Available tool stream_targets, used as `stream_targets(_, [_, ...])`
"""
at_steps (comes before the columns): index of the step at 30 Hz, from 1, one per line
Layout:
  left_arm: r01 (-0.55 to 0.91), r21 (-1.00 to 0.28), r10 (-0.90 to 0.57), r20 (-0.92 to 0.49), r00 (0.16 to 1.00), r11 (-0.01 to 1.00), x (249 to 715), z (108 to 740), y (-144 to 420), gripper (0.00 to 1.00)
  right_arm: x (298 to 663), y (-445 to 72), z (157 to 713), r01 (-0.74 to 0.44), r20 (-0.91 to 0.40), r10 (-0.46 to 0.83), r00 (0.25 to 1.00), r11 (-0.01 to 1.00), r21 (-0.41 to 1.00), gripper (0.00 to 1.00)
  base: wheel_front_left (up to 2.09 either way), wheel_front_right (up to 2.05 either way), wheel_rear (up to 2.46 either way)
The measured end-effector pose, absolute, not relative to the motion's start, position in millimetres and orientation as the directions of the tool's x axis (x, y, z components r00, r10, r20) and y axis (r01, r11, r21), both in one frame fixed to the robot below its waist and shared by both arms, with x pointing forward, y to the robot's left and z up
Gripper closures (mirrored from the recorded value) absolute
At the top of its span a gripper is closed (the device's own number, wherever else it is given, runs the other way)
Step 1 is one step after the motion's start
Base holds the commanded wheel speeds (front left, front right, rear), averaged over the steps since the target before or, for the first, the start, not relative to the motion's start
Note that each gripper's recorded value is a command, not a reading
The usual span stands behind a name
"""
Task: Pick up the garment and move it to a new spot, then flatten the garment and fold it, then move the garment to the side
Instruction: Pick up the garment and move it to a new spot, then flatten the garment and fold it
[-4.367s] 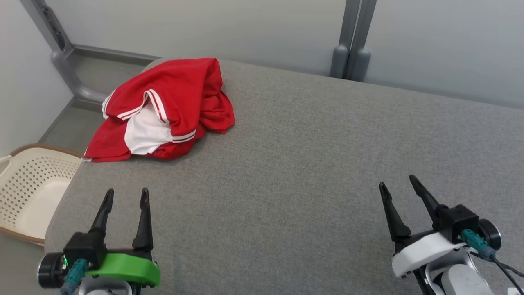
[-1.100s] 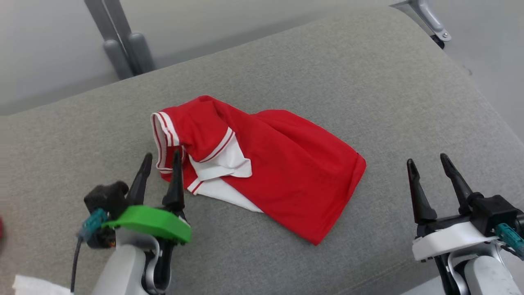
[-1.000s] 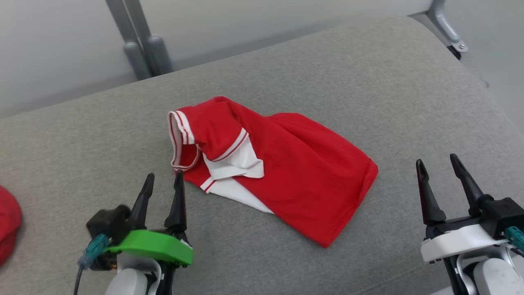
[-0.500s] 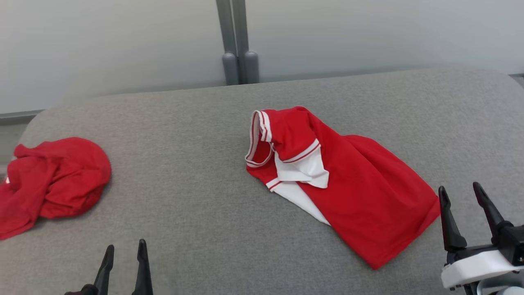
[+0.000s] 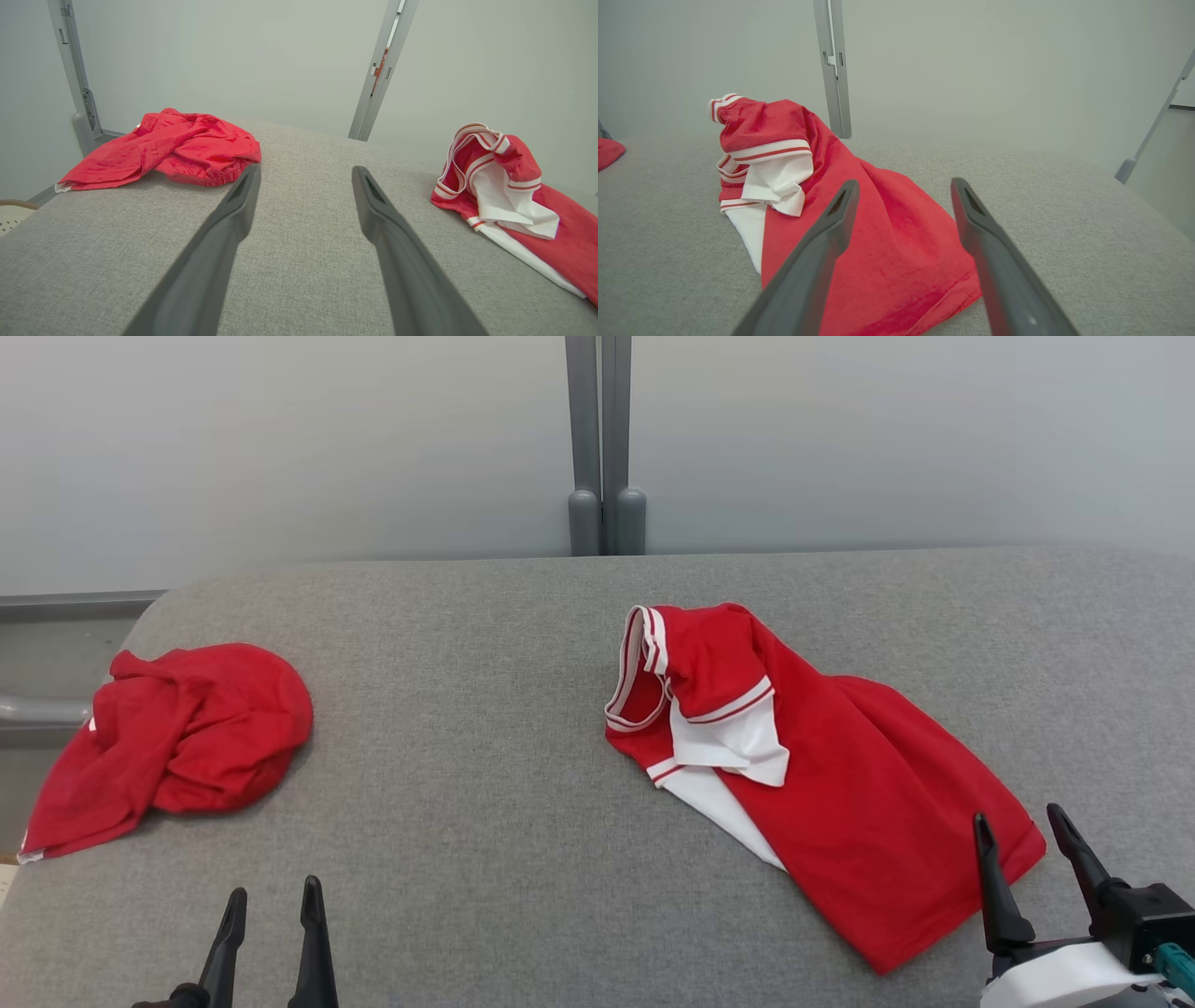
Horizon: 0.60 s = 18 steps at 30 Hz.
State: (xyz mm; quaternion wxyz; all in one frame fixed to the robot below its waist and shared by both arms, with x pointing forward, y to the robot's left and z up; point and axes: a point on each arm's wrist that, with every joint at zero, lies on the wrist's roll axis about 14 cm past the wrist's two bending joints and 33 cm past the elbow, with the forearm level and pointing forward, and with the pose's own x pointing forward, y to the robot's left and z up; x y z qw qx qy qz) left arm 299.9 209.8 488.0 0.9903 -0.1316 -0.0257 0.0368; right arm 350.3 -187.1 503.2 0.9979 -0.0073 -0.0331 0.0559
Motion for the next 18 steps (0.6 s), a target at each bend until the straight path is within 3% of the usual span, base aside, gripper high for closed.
stream_targets(11, [-0.014, -0.253, 0.031, 0.066, 0.997, 0.967, 314, 496, 197, 0.00, 350, -187, 501, -0.108, 0.059, 0.108, 0.992, 0.994, -0.012, 0.00, 0.00, 0.00, 0.00])
stream_targets(18, [0.184, -0.277, -0.156, 0.119, 0.980, 0.943, 349, 513, 134, 0.00, 355, -194, 508, -0.094, 0.078, 0.095, 0.992, 0.995, -0.017, 0.00, 0.00, 0.00, 0.00])
